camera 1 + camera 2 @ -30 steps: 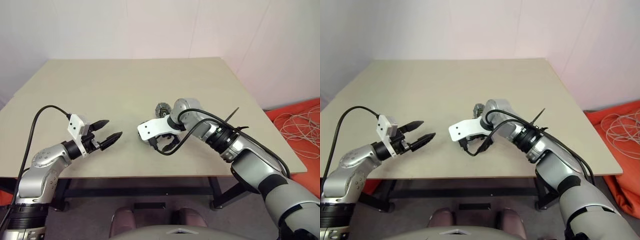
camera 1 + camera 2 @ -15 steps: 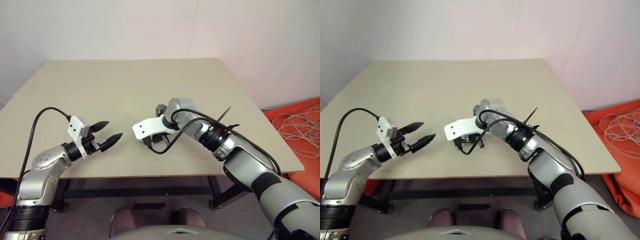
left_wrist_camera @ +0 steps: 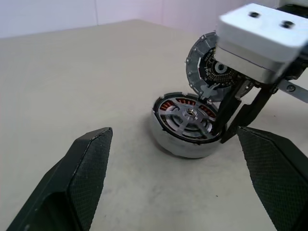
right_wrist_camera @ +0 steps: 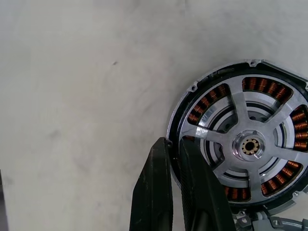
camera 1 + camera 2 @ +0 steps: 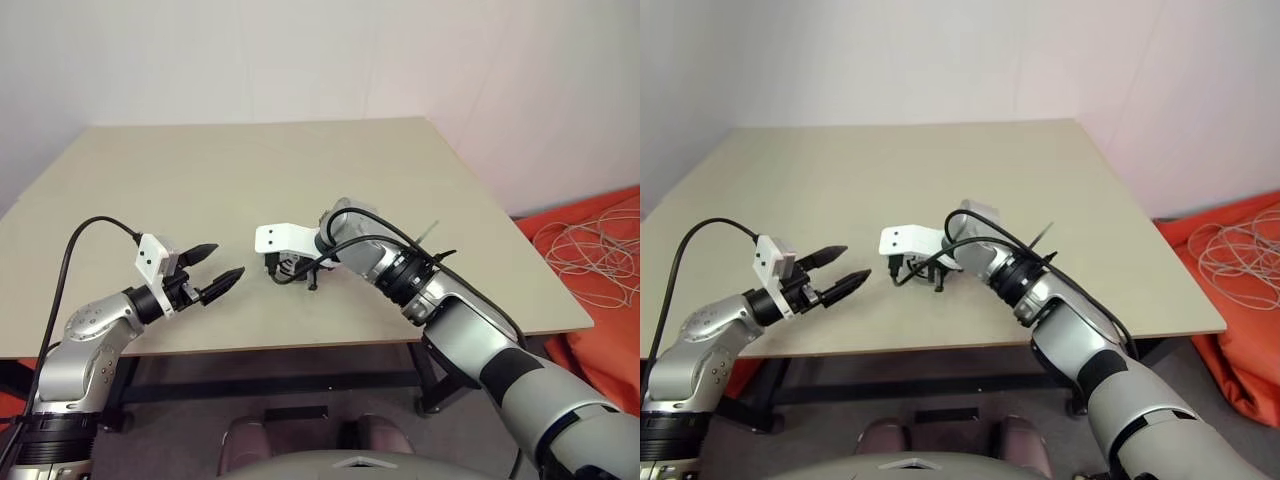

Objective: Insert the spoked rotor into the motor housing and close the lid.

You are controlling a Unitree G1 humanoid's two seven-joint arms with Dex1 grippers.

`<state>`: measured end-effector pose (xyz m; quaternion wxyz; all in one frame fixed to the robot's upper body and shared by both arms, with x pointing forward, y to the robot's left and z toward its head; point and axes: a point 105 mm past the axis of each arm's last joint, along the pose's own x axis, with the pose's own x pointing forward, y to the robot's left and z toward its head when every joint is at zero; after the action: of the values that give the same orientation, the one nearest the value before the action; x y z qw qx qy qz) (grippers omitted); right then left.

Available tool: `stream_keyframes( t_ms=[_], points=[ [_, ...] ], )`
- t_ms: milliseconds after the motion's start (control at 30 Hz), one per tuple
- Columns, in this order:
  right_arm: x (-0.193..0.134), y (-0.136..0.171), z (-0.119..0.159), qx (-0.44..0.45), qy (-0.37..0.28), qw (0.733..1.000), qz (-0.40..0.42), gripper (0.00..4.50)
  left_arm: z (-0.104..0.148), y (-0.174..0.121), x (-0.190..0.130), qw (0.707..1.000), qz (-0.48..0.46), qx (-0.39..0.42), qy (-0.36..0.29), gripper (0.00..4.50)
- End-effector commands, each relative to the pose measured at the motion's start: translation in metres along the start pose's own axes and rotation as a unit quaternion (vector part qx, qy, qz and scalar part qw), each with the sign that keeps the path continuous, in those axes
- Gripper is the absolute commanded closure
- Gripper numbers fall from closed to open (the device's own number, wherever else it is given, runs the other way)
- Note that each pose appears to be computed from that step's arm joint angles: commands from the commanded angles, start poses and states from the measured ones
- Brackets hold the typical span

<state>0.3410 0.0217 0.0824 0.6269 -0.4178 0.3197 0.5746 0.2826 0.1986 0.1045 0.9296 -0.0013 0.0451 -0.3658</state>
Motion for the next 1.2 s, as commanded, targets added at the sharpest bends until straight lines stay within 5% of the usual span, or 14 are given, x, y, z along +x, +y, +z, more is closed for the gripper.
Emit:
stream_keyframes(
  t_ms=[33, 367, 400, 767, 867, 1000, 1200],
  points=[
    [-0.014, -0.011, 0.024, 0.026, -0.041, 0.999, -0.018, 4.48, 0.015, -0.001, 0.004, 1.0, -0.004, 0.024, -0.019, 0.1],
    [-0.021, -0.005, 0.041, 0.053, -0.073, 0.996, 0.027, 4.48, 0.018, -0.001, 0.005, 0.999, -0.005, 0.026, -0.02, 0.1],
    [-0.022, -0.006, 0.041, 0.047, -0.071, 0.996, 0.023, 3.85, 0.018, -0.001, 0.006, 0.999, -0.005, 0.026, -0.02, 0.1],
    [-0.063, 0.011, 0.073, 0.013, -0.113, 0.993, 0.037, 0.14, 0.019, -0.001, 0.007, 0.999, -0.006, 0.026, -0.02, 0.1],
    [-0.084, 0.017, 0.089, -0.033, -0.147, 0.988, 0.029, 0.03, 0.02, -0.001, 0.007, 0.999, -0.007, 0.026, -0.02, 0.1],
    [-0.141, 0.01, 0.127, -0.082, -0.302, 0.95, -0.008, 0.03, 0.022, -0.001, 0.008, 0.999, -0.008, 0.027, -0.021, 0.1],
    [-0.188, -0.067, 0.097, -0.02, -0.359, 0.915, -0.181, 0.03, 0.024, 0.0, 0.006, 0.999, -0.004, 0.032, -0.021, 0.1]
  ],
)
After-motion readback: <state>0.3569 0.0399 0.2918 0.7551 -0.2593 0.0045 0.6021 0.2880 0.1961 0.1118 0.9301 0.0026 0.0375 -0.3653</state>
